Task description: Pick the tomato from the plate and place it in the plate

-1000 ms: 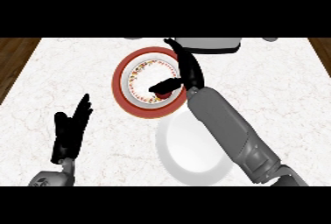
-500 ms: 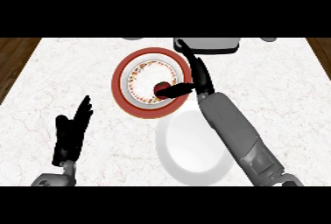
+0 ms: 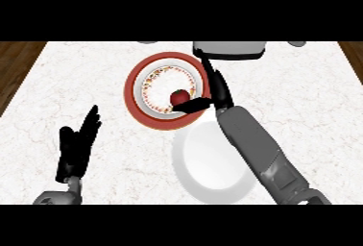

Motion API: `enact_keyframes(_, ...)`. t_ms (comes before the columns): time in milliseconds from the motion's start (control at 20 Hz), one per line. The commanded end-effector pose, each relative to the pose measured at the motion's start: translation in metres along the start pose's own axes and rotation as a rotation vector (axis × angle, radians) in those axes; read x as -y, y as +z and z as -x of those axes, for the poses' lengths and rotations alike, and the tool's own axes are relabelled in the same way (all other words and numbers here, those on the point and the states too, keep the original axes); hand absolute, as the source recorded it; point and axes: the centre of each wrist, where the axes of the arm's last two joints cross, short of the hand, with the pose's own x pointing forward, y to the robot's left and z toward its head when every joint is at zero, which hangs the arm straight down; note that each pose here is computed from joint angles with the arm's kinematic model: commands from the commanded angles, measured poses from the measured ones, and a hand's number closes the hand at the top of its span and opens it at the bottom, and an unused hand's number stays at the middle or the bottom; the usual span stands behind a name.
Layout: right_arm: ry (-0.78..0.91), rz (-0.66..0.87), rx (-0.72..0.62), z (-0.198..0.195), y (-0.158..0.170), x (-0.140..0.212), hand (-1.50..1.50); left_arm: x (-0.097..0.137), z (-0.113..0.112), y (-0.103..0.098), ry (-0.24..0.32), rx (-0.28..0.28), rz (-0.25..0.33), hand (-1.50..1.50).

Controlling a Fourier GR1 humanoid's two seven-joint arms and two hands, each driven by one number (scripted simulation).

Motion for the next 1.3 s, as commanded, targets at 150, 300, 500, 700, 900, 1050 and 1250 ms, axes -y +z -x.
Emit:
enact_keyframes(150, 0.098, 0.044, -0.037, 0.004, 0.004, -0.008, -1.50, 0.003, -0.003, -0.007, -0.004, 0.001, -0.003, 0.00)
enact_keyframes(300, 0.089, 0.049, -0.042, 0.009, 0.001, -0.001, -1.50, -0.002, 0.015, -0.009, 0.011, -0.002, 0.011, 0.00)
enact_keyframes(500, 0.129, 0.052, -0.068, 0.019, 0.006, 0.002, -1.50, 0.001, -0.008, -0.005, 0.002, -0.013, -0.014, 0.00)
enact_keyframes(700, 0.138, 0.073, -0.096, 0.026, 0.008, 0.013, -1.50, -0.013, 0.010, 0.008, -0.012, -0.012, -0.017, 0.00)
enact_keyframes(900, 0.153, 0.097, -0.100, 0.031, 0.004, 0.022, -1.50, -0.021, -0.010, -0.003, -0.001, 0.007, 0.011, 0.00)
enact_keyframes(1050, 0.150, 0.093, -0.110, 0.049, 0.021, 0.015, -1.50, -0.003, 0.002, -0.005, -0.005, 0.012, -0.016, 0.00)
enact_keyframes(1250, 0.168, 0.115, -0.130, 0.060, 0.024, 0.046, -1.50, 0.006, -0.003, -0.012, 0.002, 0.000, -0.016, 0.00)
